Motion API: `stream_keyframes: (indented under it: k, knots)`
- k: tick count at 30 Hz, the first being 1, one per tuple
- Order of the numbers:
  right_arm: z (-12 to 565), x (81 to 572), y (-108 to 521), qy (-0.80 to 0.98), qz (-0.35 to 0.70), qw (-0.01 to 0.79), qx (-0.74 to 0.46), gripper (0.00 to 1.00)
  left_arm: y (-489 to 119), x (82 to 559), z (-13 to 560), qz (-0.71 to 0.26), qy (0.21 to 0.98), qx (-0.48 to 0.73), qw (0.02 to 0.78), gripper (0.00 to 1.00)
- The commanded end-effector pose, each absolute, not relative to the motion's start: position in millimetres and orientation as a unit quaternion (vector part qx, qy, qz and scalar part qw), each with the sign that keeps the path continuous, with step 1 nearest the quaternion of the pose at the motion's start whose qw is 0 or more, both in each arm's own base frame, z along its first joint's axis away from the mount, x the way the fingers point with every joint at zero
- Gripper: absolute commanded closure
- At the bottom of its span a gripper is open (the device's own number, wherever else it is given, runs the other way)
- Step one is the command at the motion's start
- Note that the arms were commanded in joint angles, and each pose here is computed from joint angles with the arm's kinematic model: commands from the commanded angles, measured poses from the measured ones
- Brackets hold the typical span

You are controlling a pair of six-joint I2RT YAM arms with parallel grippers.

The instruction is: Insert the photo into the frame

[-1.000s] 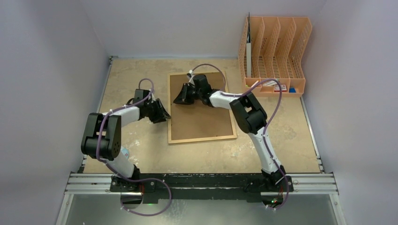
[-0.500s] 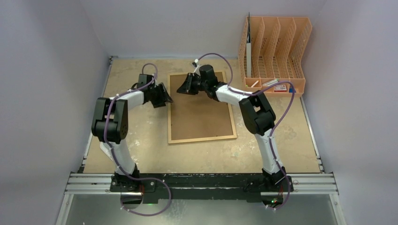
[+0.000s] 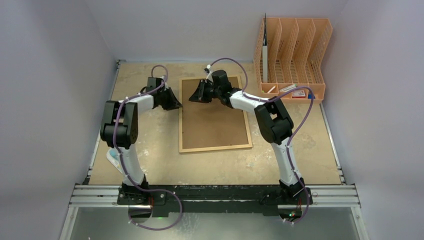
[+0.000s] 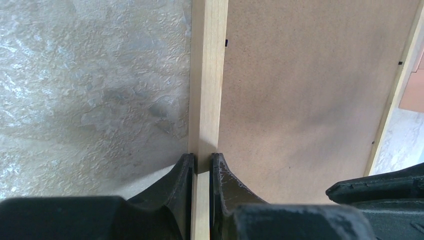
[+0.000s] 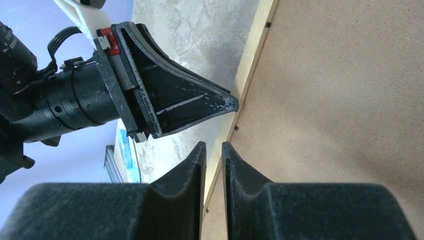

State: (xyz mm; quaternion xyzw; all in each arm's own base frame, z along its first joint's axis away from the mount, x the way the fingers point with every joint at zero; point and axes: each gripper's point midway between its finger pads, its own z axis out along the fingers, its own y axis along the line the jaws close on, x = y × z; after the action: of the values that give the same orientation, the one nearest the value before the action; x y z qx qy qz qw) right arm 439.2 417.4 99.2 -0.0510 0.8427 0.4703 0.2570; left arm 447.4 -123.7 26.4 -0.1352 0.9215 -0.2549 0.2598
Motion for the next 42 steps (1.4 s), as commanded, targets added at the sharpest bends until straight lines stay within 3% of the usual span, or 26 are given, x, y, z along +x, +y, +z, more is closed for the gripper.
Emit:
stream_keyframes:
  k: [1,12,19,23,27,31,38,42]
  knots:
    - [100.5,438.2,419.4,0.839,0.478,0.253,-0.060,0.80,-130.4,391.3,-11.6,-0.238,0.945,-0.141,0.176,1.00]
    - [93.6,431.8,423.7,0.833,0.488,0.249,-0.075,0.80,-133.1,300.4,-12.4,-0.242,0.948,-0.168,0.116,1.00]
    - [78.2,406.8,458.1,0.836,0.491,0.215,-0.120,0.80,-127.1,276.0,0.1,-0.237,0.945,-0.185,0.127,0.99]
    - [73.7,391.7,477.5,0.822,0.517,0.188,-0.148,0.76,-129.4,286.3,16.9,-0.263,0.933,-0.196,0.145,0.72]
    - [69.1,380.7,495.8,0.811,0.535,0.168,-0.168,0.73,-126.5,291.5,22.3,-0.291,0.918,-0.226,0.148,0.63]
    - [68.8,375.1,506.4,0.802,0.549,0.158,-0.172,0.75,-124.2,290.6,16.4,-0.299,0.913,-0.237,0.142,0.64]
    - [56.6,379.2,509.2,0.810,0.543,0.149,-0.164,0.88,-117.5,278.7,-4.6,-0.279,0.917,-0.261,0.111,0.80]
    - [82.1,374.5,509.5,0.783,0.571,0.172,-0.175,0.92,-108.1,266.0,-15.5,-0.257,0.920,-0.280,0.092,0.87]
